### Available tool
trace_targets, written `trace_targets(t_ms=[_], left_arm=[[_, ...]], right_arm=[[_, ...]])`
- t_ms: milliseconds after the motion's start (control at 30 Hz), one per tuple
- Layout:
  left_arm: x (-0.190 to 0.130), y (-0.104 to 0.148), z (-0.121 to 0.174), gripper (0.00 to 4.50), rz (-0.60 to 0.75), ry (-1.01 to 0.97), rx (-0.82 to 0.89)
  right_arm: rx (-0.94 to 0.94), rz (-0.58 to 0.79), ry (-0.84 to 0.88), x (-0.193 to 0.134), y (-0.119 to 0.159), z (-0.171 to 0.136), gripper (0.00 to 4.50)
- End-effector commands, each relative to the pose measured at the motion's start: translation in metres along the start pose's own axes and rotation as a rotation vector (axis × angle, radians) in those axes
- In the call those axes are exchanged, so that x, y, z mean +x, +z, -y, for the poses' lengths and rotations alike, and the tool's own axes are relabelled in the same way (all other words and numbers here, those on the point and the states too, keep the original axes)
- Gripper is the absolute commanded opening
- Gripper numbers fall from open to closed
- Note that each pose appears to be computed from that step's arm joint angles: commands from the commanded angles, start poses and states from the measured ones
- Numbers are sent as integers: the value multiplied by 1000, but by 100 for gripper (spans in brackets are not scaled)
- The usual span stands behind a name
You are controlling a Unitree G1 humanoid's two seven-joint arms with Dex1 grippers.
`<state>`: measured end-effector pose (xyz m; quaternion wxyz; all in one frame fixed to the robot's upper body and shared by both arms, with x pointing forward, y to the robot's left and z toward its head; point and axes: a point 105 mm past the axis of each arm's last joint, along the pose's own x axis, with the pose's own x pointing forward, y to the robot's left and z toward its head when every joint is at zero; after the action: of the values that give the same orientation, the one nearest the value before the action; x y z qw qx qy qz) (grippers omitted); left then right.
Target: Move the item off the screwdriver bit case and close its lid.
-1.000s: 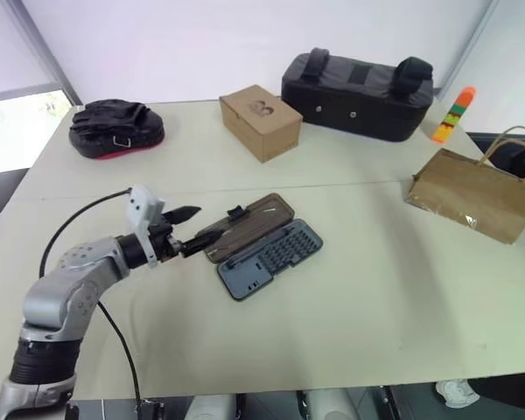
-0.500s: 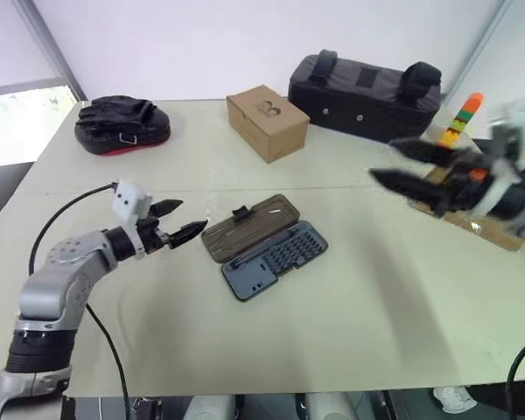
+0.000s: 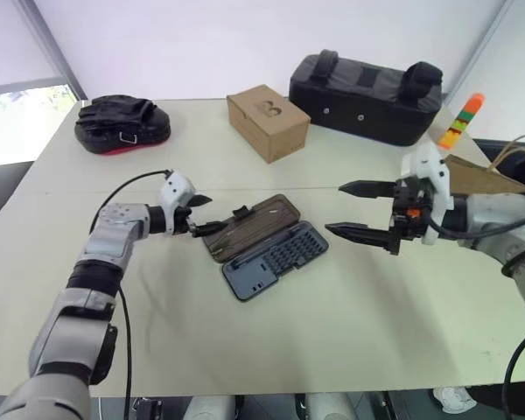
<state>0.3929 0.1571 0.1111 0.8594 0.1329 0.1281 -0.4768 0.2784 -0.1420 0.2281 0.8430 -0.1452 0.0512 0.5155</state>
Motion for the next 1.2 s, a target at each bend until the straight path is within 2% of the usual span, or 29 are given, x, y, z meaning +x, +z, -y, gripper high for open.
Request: trace_targets(t_ms=[33,133,233,467,500,700,967,1200], left_arm=[[4,-4,-2,450,-55,-37,46],[8,-17,2,450,-110,-71,37],[11,-25,6,367,-141,-104,9],[15,-30,9,18,-162,-120,14],[15,-30,9,4,-162,-121,17],[20,-25,8,4,-148,-104,75],[48,32,12,4,-1,-105,271],[68,42,41,4,-34,-281,462]], right_arm=[[-47,28,5,2,9,-11,445],[-41,35,-15,2,9,-14,445],[-37,34,-38,0,8,-13,450],[-38,34,-68,-4,8,-8,450],[-38,30,-71,-4,8,-7,450],[-29,20,-84,-4,3,-1,450],[16,3,-103,-7,-10,7,450],[70,-60,-102,-14,-33,-2,450]])
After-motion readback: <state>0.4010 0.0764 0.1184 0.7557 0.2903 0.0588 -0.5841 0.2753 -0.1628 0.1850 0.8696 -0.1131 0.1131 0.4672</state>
